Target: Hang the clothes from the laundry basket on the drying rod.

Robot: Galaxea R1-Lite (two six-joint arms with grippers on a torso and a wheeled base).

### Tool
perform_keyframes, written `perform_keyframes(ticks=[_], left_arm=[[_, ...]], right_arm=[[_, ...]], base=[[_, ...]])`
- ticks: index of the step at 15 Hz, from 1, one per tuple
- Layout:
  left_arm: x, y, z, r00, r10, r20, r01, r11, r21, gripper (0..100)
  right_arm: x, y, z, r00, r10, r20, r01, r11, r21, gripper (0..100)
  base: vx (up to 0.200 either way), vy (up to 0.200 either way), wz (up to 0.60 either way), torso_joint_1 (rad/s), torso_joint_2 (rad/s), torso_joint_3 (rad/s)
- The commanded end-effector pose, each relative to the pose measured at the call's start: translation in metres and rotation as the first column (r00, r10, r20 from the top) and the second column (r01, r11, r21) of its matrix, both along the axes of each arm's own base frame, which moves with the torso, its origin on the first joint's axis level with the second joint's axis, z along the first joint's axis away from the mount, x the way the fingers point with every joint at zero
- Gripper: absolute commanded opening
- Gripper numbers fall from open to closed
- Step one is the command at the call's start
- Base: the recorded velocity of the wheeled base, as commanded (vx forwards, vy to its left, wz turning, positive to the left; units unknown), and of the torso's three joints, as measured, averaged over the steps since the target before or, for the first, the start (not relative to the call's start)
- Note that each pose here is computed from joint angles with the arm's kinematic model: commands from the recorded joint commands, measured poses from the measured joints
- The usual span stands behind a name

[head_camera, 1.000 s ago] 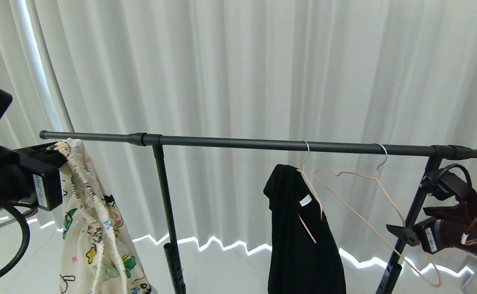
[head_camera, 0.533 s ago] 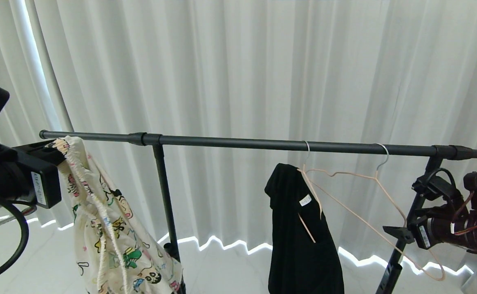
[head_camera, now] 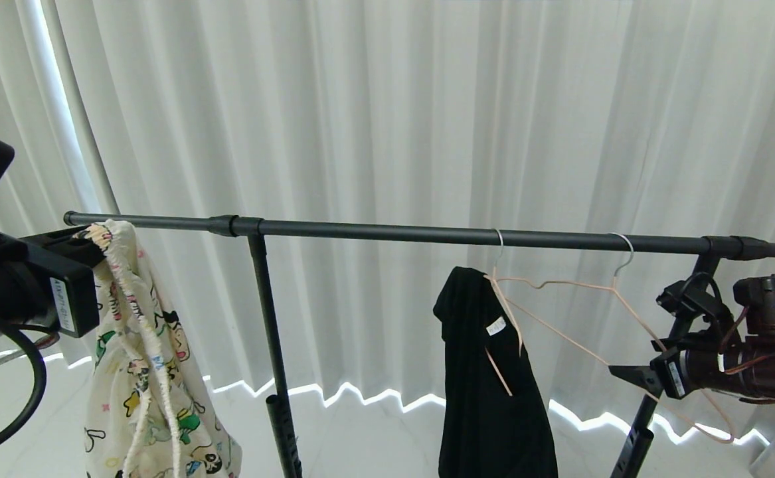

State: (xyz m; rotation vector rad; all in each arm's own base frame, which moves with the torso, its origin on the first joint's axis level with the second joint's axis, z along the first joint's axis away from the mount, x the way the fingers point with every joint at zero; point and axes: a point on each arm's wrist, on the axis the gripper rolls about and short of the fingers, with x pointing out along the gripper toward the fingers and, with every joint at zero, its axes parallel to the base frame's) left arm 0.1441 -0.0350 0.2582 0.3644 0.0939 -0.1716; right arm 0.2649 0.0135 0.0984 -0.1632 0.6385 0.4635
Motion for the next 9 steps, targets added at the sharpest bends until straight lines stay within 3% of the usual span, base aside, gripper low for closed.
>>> perform_keyframes(ticks=[1,9], left_arm=[[0.0008,-0.0002,-0.0005,1.0,0.001,-0.003,-0.001,1.0,0.001,0],[0.0012,-0.0003,-0.0012,1.0,0.001,-0.006,0.0,1.0,0.001,0]], right_arm=[[-0.0029,0.005,-0.0022,1.0,0.023,-0.011,-0.023,1.0,0.003,100],[-0.0033,0.0046,-0.001,1.0,0.018,-0.009,-0.018,1.0,0.01,100]], base=[[0.0,0.0,0.0,0.0,0.0,0.0],[0.0,0.0,0.0,0.0,0.0,0.0]])
